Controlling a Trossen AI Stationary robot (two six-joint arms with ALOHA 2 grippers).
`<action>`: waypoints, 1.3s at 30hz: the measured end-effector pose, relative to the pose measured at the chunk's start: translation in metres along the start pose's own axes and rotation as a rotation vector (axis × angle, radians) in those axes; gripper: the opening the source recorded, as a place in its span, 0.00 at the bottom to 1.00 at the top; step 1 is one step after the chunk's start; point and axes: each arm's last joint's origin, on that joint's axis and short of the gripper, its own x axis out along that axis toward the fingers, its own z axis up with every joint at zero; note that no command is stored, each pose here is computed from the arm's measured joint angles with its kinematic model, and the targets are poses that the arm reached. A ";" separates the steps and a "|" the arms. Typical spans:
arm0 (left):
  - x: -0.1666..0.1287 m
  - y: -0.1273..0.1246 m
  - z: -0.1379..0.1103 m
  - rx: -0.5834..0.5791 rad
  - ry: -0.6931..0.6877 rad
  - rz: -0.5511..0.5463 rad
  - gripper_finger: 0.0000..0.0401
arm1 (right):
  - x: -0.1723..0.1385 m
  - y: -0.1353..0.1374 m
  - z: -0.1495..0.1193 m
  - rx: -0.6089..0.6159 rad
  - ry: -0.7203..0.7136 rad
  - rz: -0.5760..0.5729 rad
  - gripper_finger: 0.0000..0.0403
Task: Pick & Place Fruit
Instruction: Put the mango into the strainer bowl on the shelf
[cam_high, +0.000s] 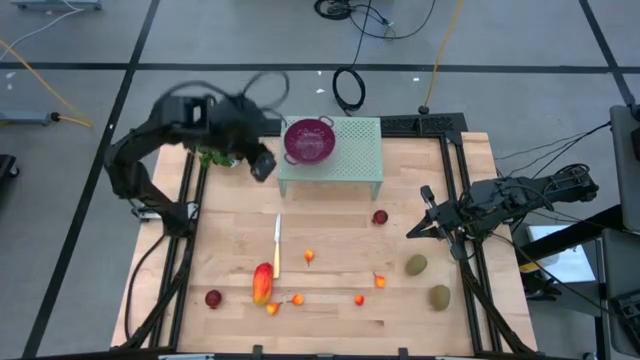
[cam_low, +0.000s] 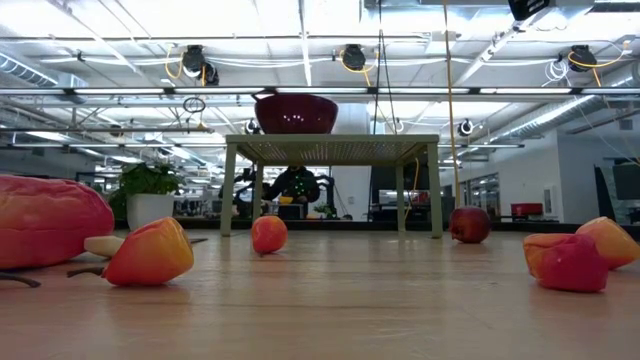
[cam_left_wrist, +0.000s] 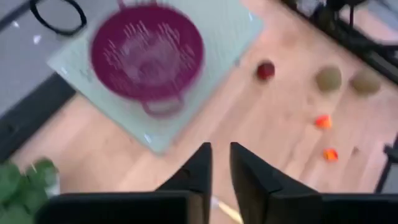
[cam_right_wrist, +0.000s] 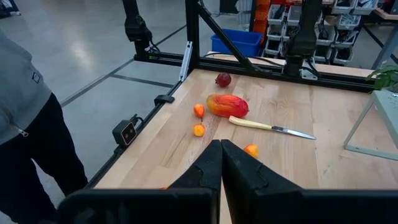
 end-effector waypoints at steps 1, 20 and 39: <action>0.000 -0.006 -0.005 -0.003 0.016 0.003 0.06 | 0.000 0.000 0.000 0.000 0.000 0.000 0.01; 0.006 -0.080 -0.067 0.006 0.024 0.073 0.01 | 0.000 0.000 0.000 0.000 0.001 0.000 0.01; 0.037 -0.062 -0.103 0.012 -0.021 -0.014 0.00 | 0.001 0.000 0.000 0.053 0.006 0.000 0.01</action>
